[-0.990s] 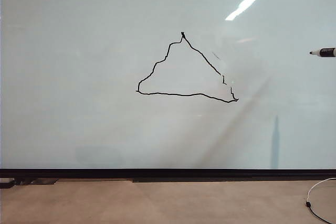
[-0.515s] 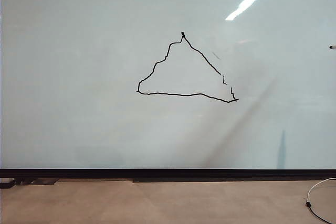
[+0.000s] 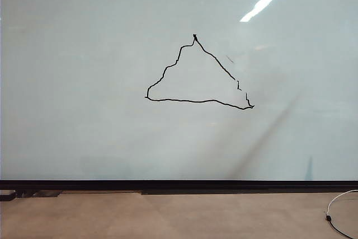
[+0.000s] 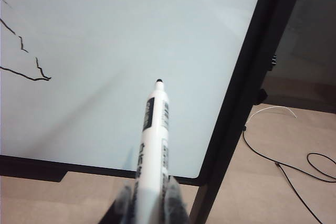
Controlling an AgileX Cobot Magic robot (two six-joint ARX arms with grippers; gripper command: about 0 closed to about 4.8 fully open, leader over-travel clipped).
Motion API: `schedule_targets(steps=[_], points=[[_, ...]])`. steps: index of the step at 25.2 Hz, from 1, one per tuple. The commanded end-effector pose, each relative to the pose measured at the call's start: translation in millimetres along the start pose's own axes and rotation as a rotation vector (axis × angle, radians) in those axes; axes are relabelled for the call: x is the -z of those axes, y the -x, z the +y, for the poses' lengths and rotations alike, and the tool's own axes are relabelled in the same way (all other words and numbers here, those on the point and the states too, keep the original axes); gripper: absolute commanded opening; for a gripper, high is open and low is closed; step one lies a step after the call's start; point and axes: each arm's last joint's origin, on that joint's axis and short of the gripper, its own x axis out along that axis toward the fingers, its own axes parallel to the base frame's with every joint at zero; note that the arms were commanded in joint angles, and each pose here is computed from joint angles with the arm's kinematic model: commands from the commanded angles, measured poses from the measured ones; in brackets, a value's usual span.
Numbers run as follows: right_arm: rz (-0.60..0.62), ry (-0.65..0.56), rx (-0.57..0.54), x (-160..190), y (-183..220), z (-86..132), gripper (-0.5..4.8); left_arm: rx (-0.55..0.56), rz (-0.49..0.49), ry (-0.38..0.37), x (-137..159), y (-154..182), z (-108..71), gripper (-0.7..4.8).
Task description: Pick up the pen on the shelf to the right of the whiteboard and draw a triangle.
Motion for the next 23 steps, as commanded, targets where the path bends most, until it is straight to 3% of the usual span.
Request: schedule_targets(steps=[1,23], points=[[-0.020,0.003,0.007,-3.1,0.3,-0.7,-0.04,0.003,-0.009,0.000,-1.6,0.3,0.0,-0.05],[-0.003,0.008,0.001,-1.4,0.3,-0.1,-0.01,0.003,-0.009,0.000,-1.7,0.3,0.0,-0.05]])
